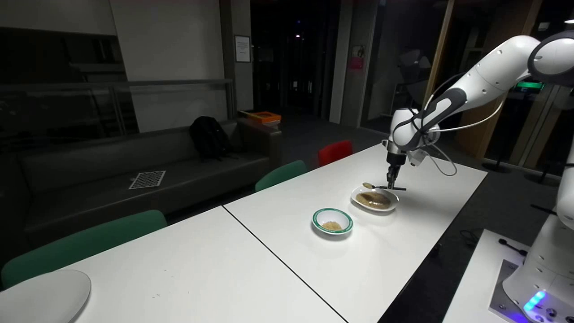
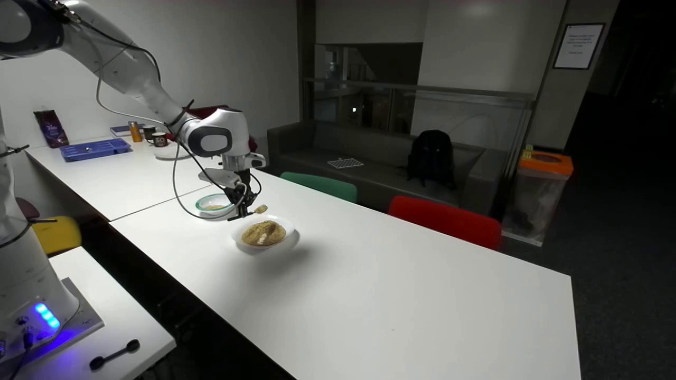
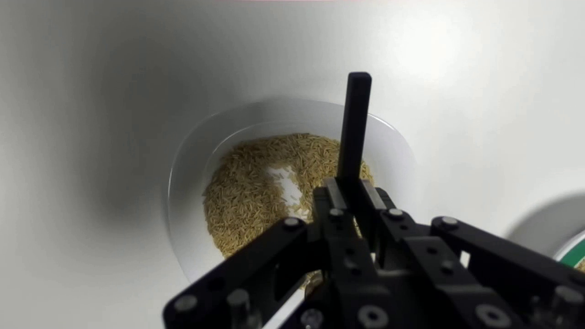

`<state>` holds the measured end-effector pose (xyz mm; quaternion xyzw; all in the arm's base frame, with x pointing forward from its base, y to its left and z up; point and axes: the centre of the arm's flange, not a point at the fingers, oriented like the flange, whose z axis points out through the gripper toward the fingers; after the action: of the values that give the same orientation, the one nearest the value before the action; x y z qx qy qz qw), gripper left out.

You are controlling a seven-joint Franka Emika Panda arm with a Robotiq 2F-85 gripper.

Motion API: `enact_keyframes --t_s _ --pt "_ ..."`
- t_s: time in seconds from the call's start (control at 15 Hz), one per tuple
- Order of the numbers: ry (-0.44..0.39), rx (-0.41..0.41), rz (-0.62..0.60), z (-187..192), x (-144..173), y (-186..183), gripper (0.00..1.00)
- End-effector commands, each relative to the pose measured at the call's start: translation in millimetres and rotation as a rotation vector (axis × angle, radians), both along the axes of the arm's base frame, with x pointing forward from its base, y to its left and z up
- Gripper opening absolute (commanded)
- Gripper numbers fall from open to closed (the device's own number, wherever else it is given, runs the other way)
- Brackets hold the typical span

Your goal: Use the spoon to put sugar in the green and white bowl

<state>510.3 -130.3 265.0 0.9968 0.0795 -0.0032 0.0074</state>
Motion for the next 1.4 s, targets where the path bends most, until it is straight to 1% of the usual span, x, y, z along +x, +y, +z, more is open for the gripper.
enact_keyframes --t_s 0.0,0.73,1.33 --pt "-0.059 0.025 0.008 16 -25 -6 0.03" --pt "-0.135 0.043 0.014 28 -51 -9 0.03" --pt "-0.21 0.081 0.039 33 -68 -13 0.03"
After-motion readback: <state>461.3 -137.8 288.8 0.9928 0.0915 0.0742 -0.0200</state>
